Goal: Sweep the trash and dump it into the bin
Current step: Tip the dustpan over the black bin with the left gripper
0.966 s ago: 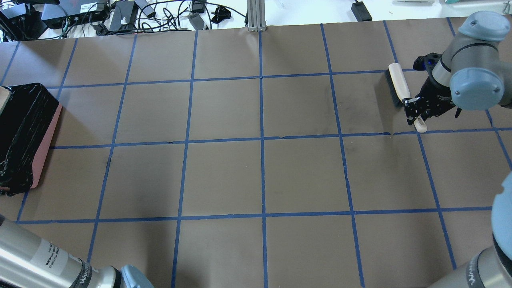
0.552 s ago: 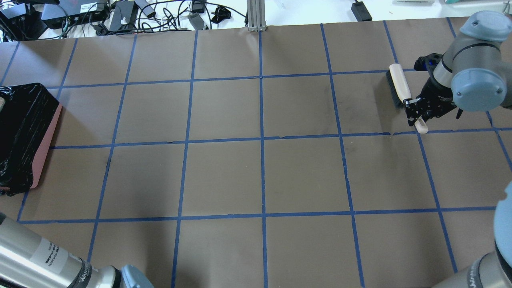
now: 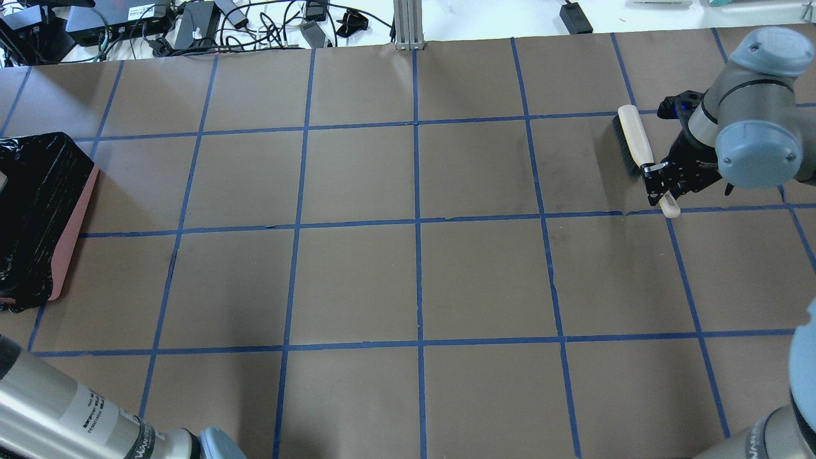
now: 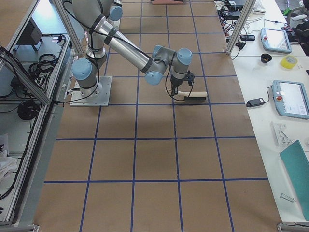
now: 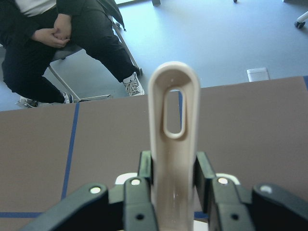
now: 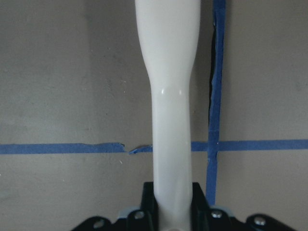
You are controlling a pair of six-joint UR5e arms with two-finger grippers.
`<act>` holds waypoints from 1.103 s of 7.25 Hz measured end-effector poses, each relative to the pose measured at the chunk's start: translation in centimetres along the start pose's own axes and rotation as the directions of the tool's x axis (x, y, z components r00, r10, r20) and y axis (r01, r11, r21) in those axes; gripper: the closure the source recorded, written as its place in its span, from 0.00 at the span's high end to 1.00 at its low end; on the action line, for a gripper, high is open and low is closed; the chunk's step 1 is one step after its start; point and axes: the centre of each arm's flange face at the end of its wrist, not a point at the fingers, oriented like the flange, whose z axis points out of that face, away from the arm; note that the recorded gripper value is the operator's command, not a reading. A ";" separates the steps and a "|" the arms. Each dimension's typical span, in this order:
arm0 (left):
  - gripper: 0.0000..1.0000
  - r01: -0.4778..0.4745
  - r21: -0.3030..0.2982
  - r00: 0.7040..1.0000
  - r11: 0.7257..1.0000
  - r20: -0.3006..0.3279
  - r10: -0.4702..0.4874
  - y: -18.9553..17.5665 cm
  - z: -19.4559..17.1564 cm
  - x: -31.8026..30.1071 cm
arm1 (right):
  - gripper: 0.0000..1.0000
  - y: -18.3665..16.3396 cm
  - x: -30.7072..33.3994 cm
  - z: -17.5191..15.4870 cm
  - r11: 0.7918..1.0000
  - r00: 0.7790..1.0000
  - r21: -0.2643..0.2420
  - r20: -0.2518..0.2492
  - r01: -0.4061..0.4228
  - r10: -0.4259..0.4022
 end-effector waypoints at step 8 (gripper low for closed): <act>0.00 -0.051 0.309 0.996 0.950 -0.057 0.072 1.0 -6.4 2.2 | 0.20 -0.1 0.0 0.1 1.000 1.000 0.005 -0.002 0.000 0.000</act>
